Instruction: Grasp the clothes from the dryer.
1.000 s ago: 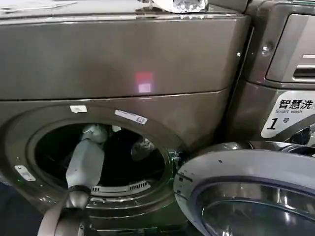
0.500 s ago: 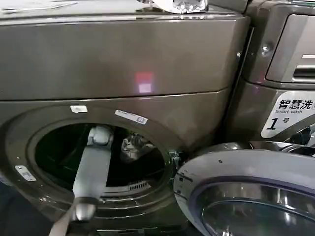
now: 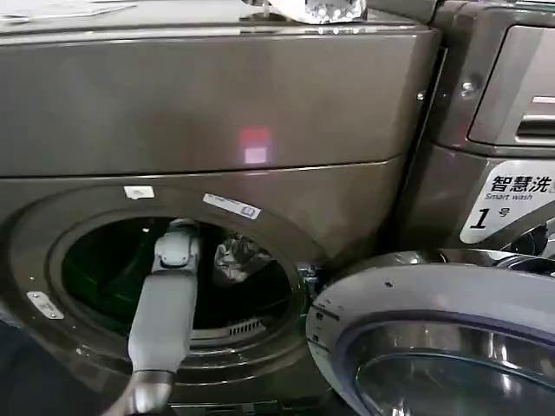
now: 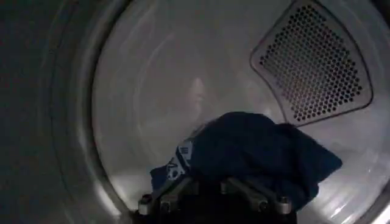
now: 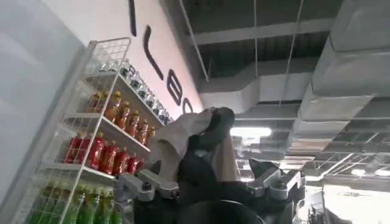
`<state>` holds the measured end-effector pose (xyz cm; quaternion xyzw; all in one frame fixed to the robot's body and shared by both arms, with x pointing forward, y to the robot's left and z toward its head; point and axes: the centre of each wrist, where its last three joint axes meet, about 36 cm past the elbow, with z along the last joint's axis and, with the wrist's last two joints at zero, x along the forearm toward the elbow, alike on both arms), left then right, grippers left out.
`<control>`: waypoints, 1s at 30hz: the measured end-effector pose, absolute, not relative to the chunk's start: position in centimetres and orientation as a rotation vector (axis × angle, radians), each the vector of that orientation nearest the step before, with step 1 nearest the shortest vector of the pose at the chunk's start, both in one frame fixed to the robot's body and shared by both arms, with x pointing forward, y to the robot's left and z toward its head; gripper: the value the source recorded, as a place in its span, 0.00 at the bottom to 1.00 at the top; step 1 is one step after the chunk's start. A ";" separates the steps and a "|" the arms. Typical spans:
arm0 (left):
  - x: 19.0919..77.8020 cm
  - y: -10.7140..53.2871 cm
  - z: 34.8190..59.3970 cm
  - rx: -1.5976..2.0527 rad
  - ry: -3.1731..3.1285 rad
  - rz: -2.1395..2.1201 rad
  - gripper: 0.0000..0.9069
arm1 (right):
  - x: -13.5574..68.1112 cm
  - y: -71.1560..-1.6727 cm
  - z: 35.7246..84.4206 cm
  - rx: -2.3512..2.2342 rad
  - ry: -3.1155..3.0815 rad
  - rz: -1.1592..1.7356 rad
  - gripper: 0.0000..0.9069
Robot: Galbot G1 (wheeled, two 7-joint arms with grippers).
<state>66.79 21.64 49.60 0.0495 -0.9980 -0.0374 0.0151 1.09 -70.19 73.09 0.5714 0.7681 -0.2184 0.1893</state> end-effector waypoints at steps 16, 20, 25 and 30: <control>67.0 21.1 49.7 0.138 -3.108 -0.094 0.00 | 0.9 -69.8 73.2 1.604 2.153 -0.594 1.00; 67.0 21.1 49.7 0.137 -3.109 -0.092 0.00 | 1.0 -69.7 73.1 1.599 2.165 -0.570 1.00; 67.0 21.2 49.7 0.133 -3.108 -0.090 0.00 | 1.2 -69.7 73.0 1.587 2.168 -0.563 1.00; 67.0 21.1 49.7 0.124 -3.109 -0.090 0.00 | 1.2 -69.7 73.1 1.580 2.165 -0.567 1.00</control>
